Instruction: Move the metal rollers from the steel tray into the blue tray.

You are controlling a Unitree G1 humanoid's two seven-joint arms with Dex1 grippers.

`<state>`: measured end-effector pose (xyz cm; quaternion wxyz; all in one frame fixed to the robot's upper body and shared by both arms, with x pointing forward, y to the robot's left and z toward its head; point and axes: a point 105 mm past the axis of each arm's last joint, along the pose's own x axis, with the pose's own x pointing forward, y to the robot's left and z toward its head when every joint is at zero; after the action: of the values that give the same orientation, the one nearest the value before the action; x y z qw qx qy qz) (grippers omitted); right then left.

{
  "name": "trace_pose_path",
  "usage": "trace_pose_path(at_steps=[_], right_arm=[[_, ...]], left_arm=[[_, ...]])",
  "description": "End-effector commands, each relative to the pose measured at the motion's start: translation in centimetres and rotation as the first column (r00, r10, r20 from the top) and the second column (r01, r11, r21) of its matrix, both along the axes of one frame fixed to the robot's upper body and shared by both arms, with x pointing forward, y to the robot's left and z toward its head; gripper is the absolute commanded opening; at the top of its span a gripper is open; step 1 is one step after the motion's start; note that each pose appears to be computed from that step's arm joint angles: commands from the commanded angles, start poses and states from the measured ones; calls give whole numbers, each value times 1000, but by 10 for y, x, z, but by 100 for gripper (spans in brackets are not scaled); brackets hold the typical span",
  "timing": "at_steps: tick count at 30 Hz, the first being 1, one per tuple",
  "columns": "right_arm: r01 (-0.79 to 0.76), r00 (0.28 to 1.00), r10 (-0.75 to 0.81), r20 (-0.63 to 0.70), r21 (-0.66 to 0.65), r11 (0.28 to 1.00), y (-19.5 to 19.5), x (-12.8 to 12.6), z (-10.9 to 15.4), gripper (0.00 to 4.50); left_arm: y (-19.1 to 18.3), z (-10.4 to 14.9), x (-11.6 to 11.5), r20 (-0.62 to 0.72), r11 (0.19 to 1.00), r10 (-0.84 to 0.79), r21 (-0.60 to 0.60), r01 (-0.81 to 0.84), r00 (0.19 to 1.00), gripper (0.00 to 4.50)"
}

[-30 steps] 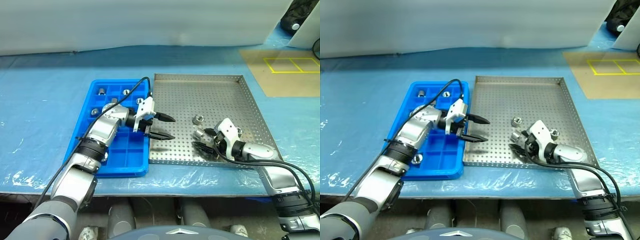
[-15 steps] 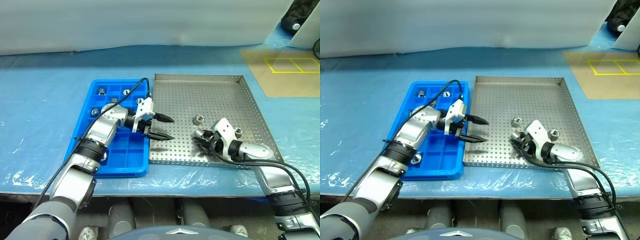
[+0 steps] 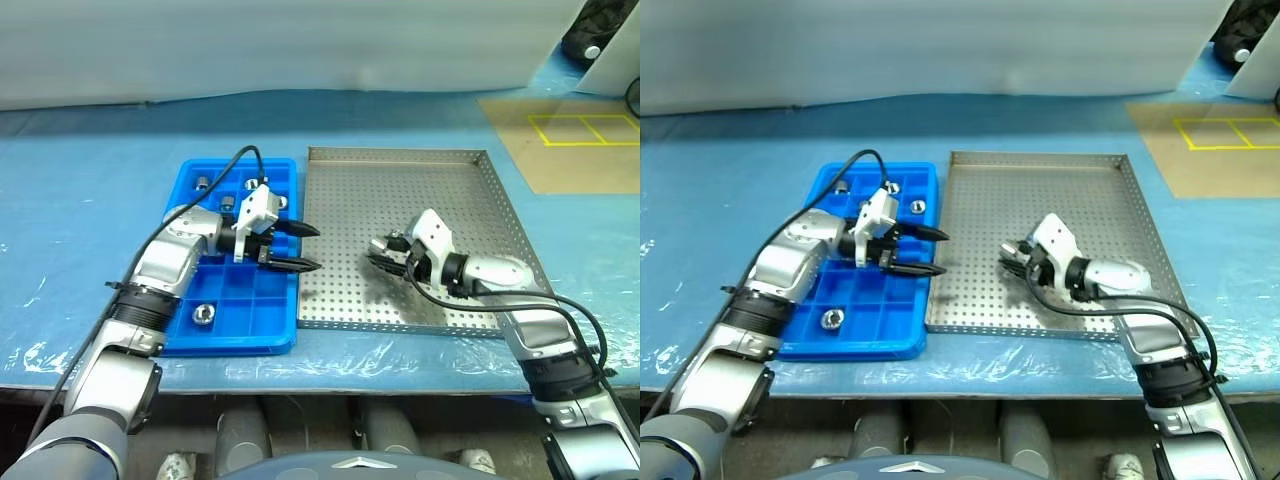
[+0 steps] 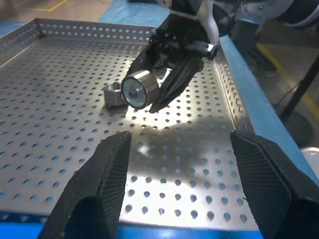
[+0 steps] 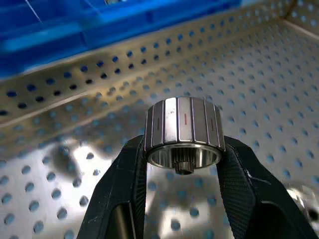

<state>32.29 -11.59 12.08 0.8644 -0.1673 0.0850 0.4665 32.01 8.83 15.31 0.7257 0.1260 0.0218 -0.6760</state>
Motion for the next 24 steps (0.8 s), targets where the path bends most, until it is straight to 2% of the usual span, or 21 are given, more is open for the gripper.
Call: trace_pose_path(at_steps=[1,6,15,20,24], right_arm=[[-126,991,125,48,23,992,30,6,13,163],[-263,963,260,67,39,964,68,14,18,163],[-472,880,465,94,81,878,135,13,25,163],[-503,864,495,94,88,860,159,15,18,163],[-488,872,481,86,91,868,164,22,12,163]], left_arm=[[14,13,1,62,996,81,-28,-79,995,335],[41,15,1,100,975,223,-23,-222,970,335],[103,21,-17,133,891,448,8,-453,884,335],[118,21,-25,140,858,504,28,-512,852,335],[114,19,-29,130,859,505,24,-512,853,335]])
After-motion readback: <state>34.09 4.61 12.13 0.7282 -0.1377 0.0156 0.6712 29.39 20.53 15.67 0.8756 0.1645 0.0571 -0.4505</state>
